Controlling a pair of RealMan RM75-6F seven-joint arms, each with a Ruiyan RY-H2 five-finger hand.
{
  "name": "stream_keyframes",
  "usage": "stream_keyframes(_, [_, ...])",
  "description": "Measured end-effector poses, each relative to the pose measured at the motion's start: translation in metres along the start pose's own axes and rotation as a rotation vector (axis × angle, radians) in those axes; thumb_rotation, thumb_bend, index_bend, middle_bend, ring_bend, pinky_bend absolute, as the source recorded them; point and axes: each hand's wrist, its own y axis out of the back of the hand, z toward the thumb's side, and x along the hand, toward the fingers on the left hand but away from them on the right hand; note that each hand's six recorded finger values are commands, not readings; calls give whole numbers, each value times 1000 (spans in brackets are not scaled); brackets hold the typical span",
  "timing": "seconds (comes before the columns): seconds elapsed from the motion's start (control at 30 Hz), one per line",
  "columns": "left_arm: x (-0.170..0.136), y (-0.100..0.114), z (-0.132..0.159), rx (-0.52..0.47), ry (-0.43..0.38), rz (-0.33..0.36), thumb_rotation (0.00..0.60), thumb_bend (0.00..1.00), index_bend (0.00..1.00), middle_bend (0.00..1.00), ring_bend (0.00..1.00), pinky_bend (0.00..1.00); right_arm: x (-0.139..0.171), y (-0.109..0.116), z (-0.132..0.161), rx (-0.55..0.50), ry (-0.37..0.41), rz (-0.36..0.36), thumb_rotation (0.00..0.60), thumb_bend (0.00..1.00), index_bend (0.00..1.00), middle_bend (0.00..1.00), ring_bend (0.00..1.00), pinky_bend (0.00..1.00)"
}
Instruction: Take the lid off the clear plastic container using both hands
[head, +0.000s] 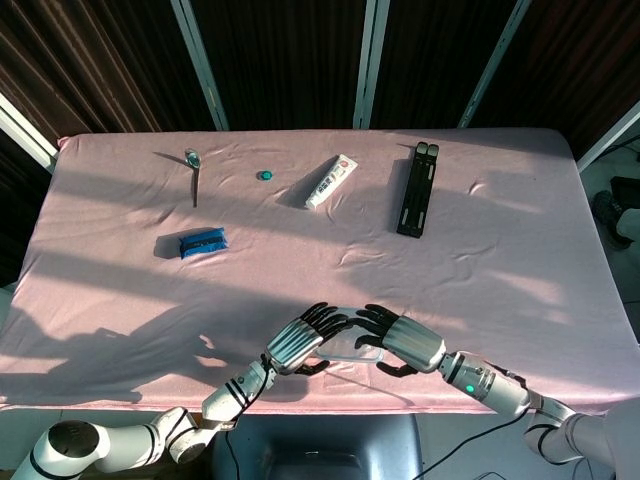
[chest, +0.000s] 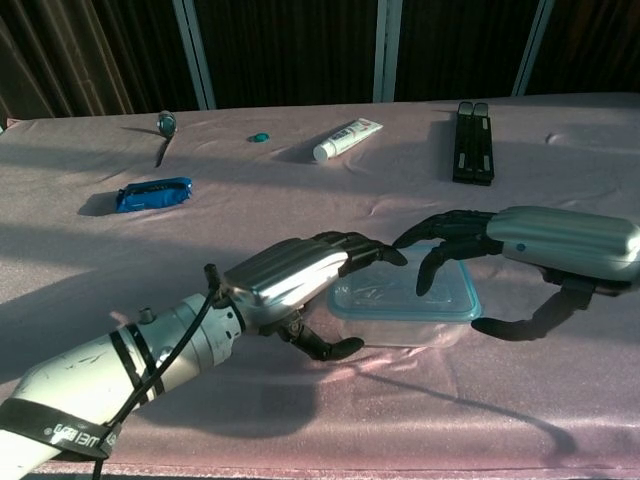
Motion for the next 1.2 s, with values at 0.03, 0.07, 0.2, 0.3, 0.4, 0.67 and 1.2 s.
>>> stream_keyframes(0.03, [0, 0, 0, 0, -1, -1, 600, 337, 0, 586, 353, 116, 0, 0, 0, 0, 0, -1, 600, 520, 465, 200, 84, 103])
stream_keyframes(0.07, [0, -1, 1, 1, -3, -2, 600, 336, 0, 587, 354, 116, -1, 1, 1, -1, 1, -2, 600, 520, 470, 200, 84, 103])
stream_keyframes(0.2, [0, -1, 2, 3, -6, -2, 600, 337, 0, 588, 356, 117, -2, 3, 3, 4, 6, -8, 600, 523, 477, 200, 86, 103])
stream_keyframes(0.3, [-1, -1, 2, 4, -7, 2, 600, 337, 0, 589, 357, 117, -2, 4, 3, 7, 4, -11, 600, 523, 478, 200, 86, 103])
stream_keyframes(0.4, [-1, -1, 2, 6, -10, 2, 600, 336, 0, 589, 357, 117, -3, 6, 3, 7, 3, -17, 600, 523, 478, 200, 86, 103])
stream_keyframes(0.67, [-1, -1, 3, 10, -17, 7, 600, 336, 0, 589, 358, 119, -5, 11, 2, 1, -3, -40, 600, 523, 478, 200, 89, 103])
stream_keyframes(1.2, [-3, 3, 6, -20, -34, 30, 600, 338, 0, 569, 352, 110, -19, 8, 7, 5, -1, -90, 600, 524, 701, 294, 215, 230])
